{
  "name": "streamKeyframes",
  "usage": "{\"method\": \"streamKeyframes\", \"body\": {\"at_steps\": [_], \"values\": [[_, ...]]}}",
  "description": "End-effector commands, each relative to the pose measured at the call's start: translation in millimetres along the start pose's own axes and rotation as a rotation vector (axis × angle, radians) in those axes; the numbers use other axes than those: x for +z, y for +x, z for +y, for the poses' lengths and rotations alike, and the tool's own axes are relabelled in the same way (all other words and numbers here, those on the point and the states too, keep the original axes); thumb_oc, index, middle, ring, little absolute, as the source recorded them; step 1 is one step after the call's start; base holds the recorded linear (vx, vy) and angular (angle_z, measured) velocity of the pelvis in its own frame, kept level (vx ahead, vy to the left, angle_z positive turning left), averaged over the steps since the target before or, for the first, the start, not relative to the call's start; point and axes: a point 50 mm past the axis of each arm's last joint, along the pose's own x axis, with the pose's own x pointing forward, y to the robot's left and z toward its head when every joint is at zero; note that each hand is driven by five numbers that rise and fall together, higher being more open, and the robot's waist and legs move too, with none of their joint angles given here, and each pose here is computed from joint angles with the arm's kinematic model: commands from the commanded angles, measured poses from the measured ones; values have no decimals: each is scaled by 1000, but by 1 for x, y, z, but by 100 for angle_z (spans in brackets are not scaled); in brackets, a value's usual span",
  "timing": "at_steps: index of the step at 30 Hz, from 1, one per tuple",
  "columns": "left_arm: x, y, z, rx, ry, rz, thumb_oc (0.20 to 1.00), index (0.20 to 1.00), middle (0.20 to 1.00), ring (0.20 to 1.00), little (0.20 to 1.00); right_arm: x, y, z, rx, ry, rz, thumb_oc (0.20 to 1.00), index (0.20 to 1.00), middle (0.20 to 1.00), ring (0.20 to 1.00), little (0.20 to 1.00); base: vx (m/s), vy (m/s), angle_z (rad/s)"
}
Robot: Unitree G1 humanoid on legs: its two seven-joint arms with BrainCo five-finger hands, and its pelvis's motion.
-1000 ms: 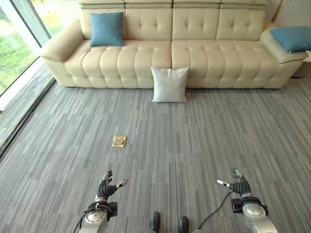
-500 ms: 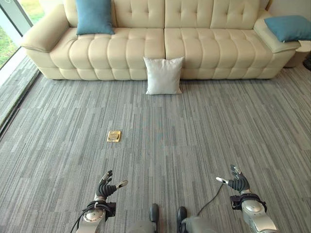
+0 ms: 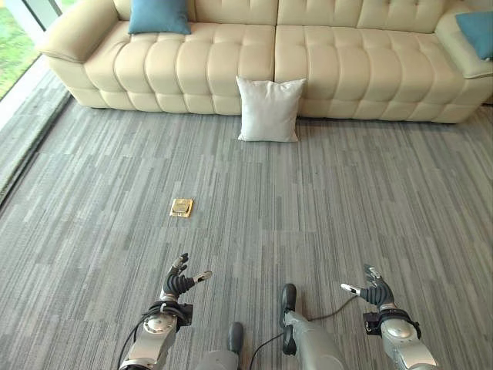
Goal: Pick up all the scattered cushions and arrange them neatly on the sofa.
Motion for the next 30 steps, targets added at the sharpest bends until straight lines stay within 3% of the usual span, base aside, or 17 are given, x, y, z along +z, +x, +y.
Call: {"method": "streamKeyframes", "body": {"at_steps": [1,13,30], "values": [[22,3,2,16,-71,-106,1000,1000,1000,1000,1000,21,4,-12,-38,42,-107,1000,1000,1000,1000,1000,277,-129,10],[12,-3,15,55,-82,-68,1000,1000,1000,1000,1000,19,6,-19,-50,39,-92,1000,1000,1000,1000,1000,256,-13,-7],[-8,-12,38,83,0,10,1000,1000,1000,1000,1000,7,3,2,33,-40,-34,1000,1000,1000,1000,1000,300,196,-24]]}}
